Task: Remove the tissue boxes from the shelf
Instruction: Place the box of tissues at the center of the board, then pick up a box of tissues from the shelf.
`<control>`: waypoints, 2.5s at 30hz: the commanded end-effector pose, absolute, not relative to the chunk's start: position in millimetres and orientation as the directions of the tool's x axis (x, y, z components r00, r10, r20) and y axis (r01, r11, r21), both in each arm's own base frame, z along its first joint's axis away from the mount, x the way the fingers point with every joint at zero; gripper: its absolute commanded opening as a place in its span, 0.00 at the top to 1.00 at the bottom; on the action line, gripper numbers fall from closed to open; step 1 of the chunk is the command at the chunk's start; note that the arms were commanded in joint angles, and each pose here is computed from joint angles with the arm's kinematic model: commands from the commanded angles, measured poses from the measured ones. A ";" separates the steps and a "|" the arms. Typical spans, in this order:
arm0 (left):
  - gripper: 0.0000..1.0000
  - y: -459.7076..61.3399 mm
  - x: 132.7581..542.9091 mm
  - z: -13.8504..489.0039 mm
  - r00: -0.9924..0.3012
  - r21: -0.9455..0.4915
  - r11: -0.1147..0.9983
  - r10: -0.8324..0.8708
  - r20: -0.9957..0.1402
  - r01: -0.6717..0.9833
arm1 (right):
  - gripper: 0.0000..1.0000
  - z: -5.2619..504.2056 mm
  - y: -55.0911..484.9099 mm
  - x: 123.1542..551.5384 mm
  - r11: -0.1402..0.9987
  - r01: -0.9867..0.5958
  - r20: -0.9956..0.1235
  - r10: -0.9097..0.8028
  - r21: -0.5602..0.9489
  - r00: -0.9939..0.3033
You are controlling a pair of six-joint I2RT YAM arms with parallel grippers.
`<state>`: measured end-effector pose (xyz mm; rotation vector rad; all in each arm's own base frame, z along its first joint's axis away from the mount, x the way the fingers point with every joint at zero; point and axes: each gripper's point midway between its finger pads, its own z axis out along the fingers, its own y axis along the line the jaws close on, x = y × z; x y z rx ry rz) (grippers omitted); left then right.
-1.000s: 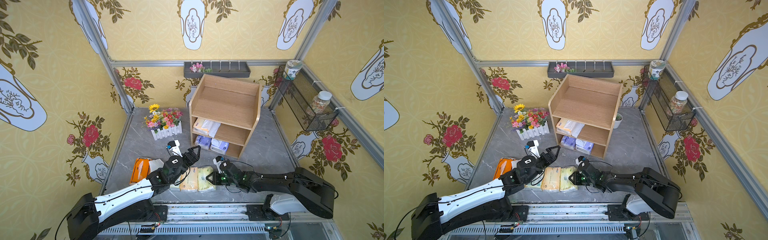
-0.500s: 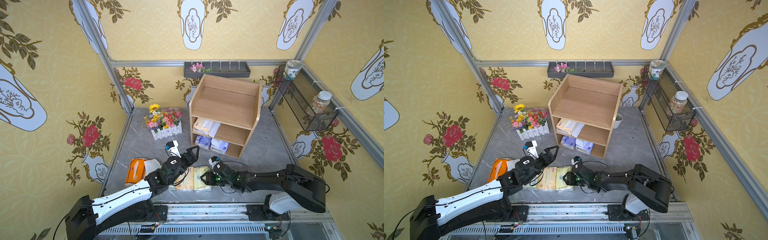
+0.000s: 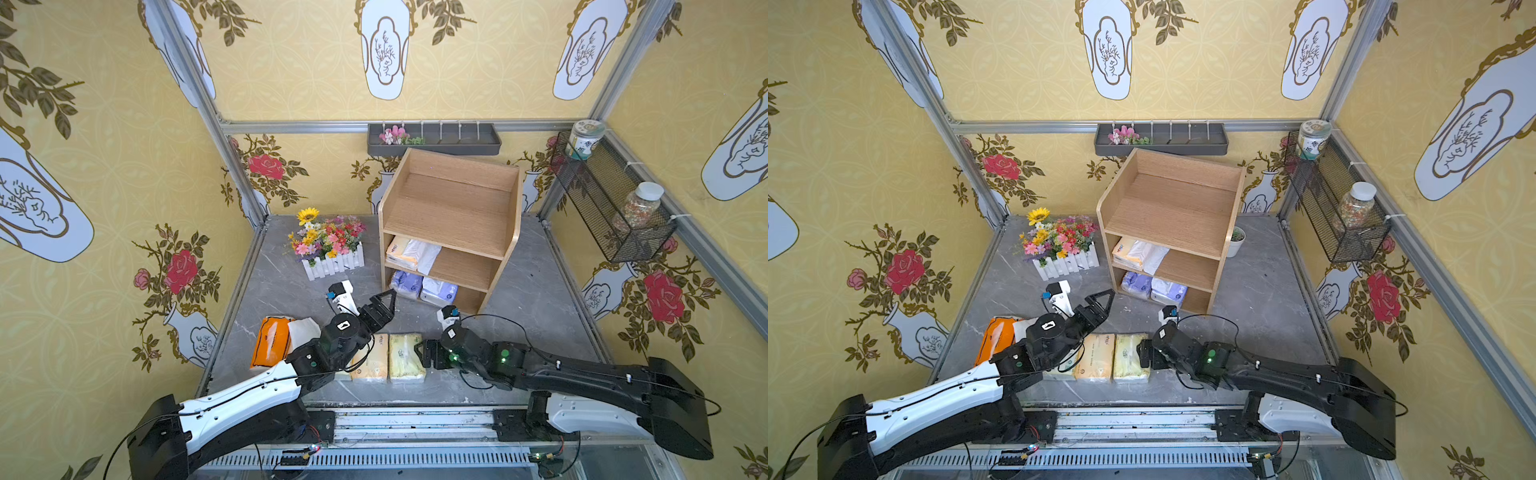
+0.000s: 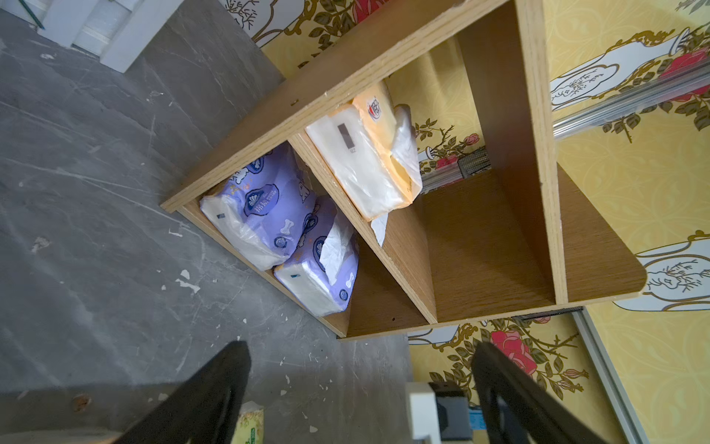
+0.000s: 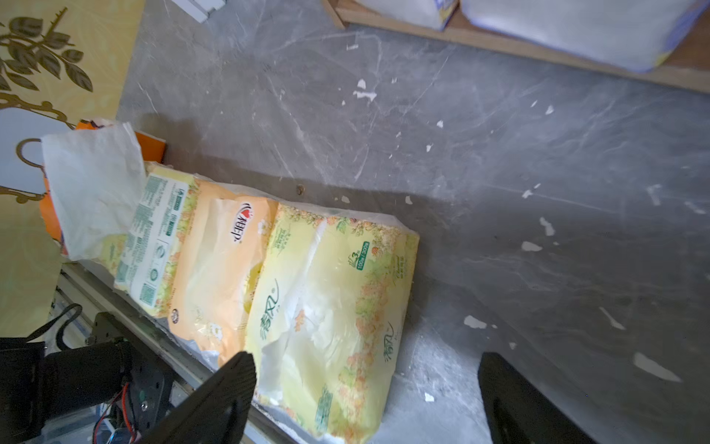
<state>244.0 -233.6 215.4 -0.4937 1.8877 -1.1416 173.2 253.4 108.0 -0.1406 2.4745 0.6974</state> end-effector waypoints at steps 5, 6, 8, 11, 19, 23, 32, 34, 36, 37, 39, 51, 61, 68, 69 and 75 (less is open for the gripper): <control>0.11 -241.8 257.6 239.6 -0.517 -0.889 0.436 -0.733 -0.442 0.141 | 0.09 168.4 211.0 175.8 0.885 -0.263 -0.664 0.067 0.384 -0.744; 0.11 -243.0 260.6 240.7 -0.516 -0.892 0.429 -0.738 -0.435 0.140 | 0.09 175.6 208.9 175.5 0.879 -0.269 -0.675 0.076 0.392 -0.734; 0.12 -246.4 267.8 243.6 -0.515 -0.898 0.419 -0.744 -0.425 0.135 | 0.09 188.2 202.6 175.8 0.875 -0.272 -0.695 0.097 0.401 -0.712; 0.15 -252.7 279.7 244.8 -0.514 -0.902 0.416 -0.752 -0.413 0.115 | 0.09 197.3 195.0 176.6 0.877 -0.267 -0.713 0.114 0.399 -0.692; 0.26 -249.1 309.6 235.8 -0.418 -0.913 0.404 -0.838 -0.350 -0.045 | 0.10 198.9 187.0 175.7 0.882 -0.249 -0.716 0.132 0.401 -0.686; 0.28 -258.4 322.0 229.7 -0.421 -0.894 0.433 -0.837 -0.351 -0.115 | 0.10 199.6 182.3 175.8 0.884 -0.240 -0.720 0.143 0.402 -0.679; 0.34 -286.7 348.4 224.5 -0.472 -0.866 0.469 -0.811 -0.345 -0.173 | 0.11 198.9 178.1 174.2 0.882 -0.233 -0.719 0.155 0.410 -0.678; 0.34 -291.9 353.3 224.4 -0.478 -0.856 0.482 -0.805 -0.351 -0.184 | 0.11 197.9 177.1 173.4 0.881 -0.232 -0.718 0.156 0.411 -0.678; 0.35 -295.1 357.0 221.6 -0.483 -0.846 0.494 -0.801 -0.354 -0.199 | 0.10 198.3 175.3 173.0 0.880 -0.231 -0.719 0.161 0.414 -0.676; 0.38 -295.2 358.4 217.0 -0.486 -0.839 0.496 -0.802 -0.346 -0.221 | 0.10 199.1 174.2 172.8 0.879 -0.230 -0.721 0.165 0.417 -0.673; 0.39 -293.5 361.4 210.5 -0.487 -0.824 0.500 -0.808 -0.332 -0.267 | 0.10 199.2 172.4 172.1 0.879 -0.230 -0.722 0.168 0.418 -0.671; 0.57 -296.7 371.1 199.5 -0.490 -0.793 0.530 -0.799 -0.349 -0.299 | 0.10 197.1 165.4 170.1 0.877 -0.224 -0.725 0.183 0.426 -0.664; 0.78 -295.0 370.8 198.6 -0.485 -0.793 0.531 -0.800 -0.353 -0.299 | 0.10 196.0 164.4 169.9 0.873 -0.220 -0.724 0.194 0.435 -0.662; 0.93 -288.0 368.2 211.8 -0.467 -0.806 0.528 -0.802 -0.372 -0.267 | 0.10 194.3 166.8 169.7 0.873 -0.223 -0.720 0.187 0.433 -0.668; 0.94 -287.3 367.2 213.7 -0.465 -0.809 0.527 -0.803 -0.372 -0.262 | 0.09 195.0 167.7 169.7 0.871 -0.225 -0.719 0.188 0.436 -0.669; 1.00 -282.3 358.0 223.6 -0.478 -0.823 0.516 -0.800 -0.364 -0.237 | 0.09 196.7 175.4 168.6 0.854 -0.236 -0.706 0.196 0.464 -0.681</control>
